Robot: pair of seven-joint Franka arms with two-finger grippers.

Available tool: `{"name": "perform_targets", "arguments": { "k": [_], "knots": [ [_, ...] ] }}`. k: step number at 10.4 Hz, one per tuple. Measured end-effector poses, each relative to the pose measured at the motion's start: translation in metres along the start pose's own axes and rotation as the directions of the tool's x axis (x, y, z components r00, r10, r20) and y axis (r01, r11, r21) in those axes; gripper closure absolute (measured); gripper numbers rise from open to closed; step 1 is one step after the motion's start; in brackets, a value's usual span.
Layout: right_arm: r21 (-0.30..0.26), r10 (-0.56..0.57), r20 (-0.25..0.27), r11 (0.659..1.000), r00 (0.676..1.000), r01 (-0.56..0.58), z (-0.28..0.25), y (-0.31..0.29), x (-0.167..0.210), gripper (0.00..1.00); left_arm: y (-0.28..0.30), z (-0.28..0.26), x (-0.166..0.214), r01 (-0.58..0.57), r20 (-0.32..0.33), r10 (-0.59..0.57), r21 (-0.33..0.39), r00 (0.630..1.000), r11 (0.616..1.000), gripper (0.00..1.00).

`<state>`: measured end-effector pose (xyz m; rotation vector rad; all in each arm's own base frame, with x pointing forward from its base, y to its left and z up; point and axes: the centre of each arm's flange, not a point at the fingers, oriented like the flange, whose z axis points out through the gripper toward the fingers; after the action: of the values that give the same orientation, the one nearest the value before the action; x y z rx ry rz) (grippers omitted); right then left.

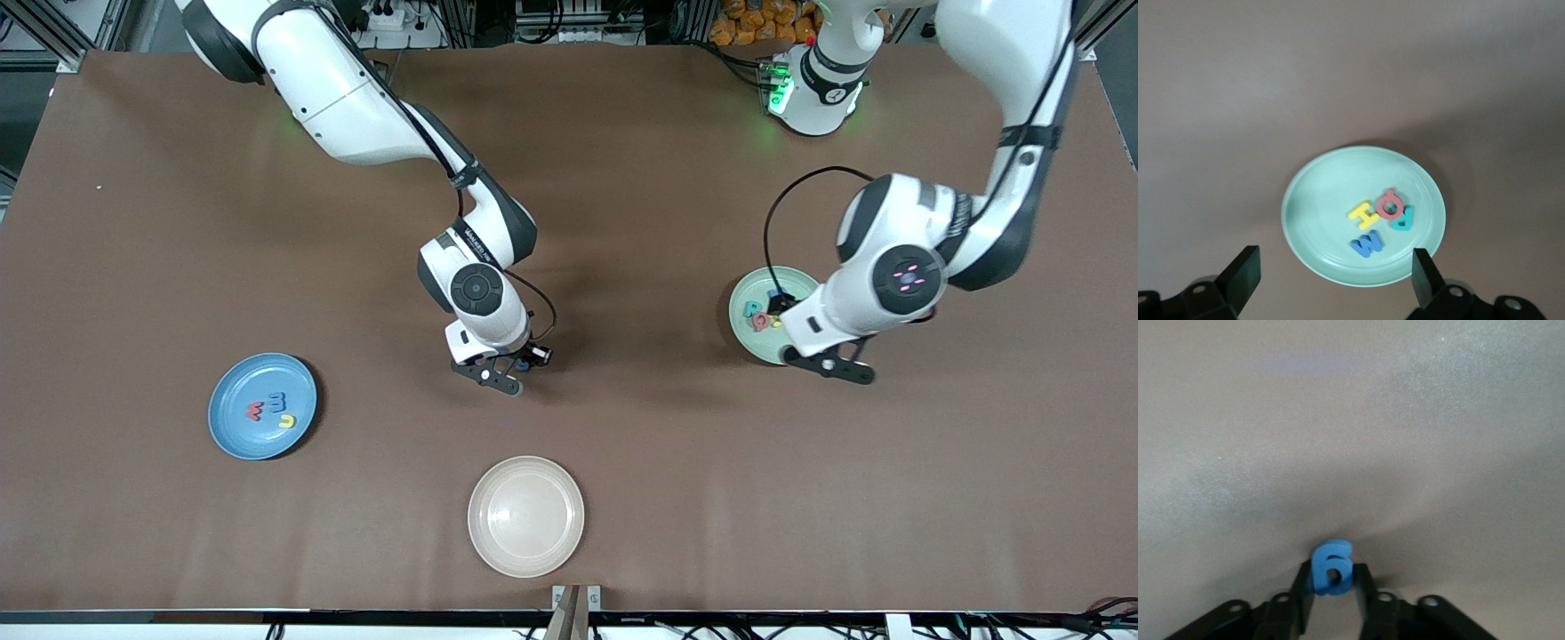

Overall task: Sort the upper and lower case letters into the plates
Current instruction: 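Grasp the blue 6 with the right gripper while the left gripper releases H, then carry the blue 6 onto the blue plate while the left gripper withdraws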

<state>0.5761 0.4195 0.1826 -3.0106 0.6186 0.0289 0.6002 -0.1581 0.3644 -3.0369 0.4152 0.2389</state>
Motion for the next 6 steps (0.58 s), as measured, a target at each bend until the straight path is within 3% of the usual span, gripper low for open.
{"name": "perform_targets", "arguments": {
  "k": [2, 3, 4, 6],
  "knots": [
    [-0.011, 0.005, -0.009, 1.000, 1.000, -0.005, -0.001, 0.004, 0.008, 0.73, -0.042, -0.065, -0.009, 0.080, -0.059, -0.081, -0.008, 0.995, 0.997, 0.00],
    [-0.037, 0.009, -0.010, 0.999, 1.000, -0.009, -0.006, 0.013, 0.022, 0.73, -0.060, -0.102, -0.016, 0.124, -0.084, -0.128, -0.048, 0.988, 0.991, 0.00],
    [-0.080, -0.003, -0.007, 0.997, 1.000, 0.003, -0.017, 0.033, 0.049, 0.73, -0.071, -0.139, -0.028, 0.152, -0.081, -0.159, -0.082, 0.984, 0.985, 0.00],
    [-0.146, -0.071, 0.026, 0.987, 0.997, 0.074, -0.050, 0.116, 0.137, 0.73, -0.075, -0.186, -0.047, 0.160, -0.051, -0.165, -0.089, 0.985, 0.983, 0.00]
  ]
}}
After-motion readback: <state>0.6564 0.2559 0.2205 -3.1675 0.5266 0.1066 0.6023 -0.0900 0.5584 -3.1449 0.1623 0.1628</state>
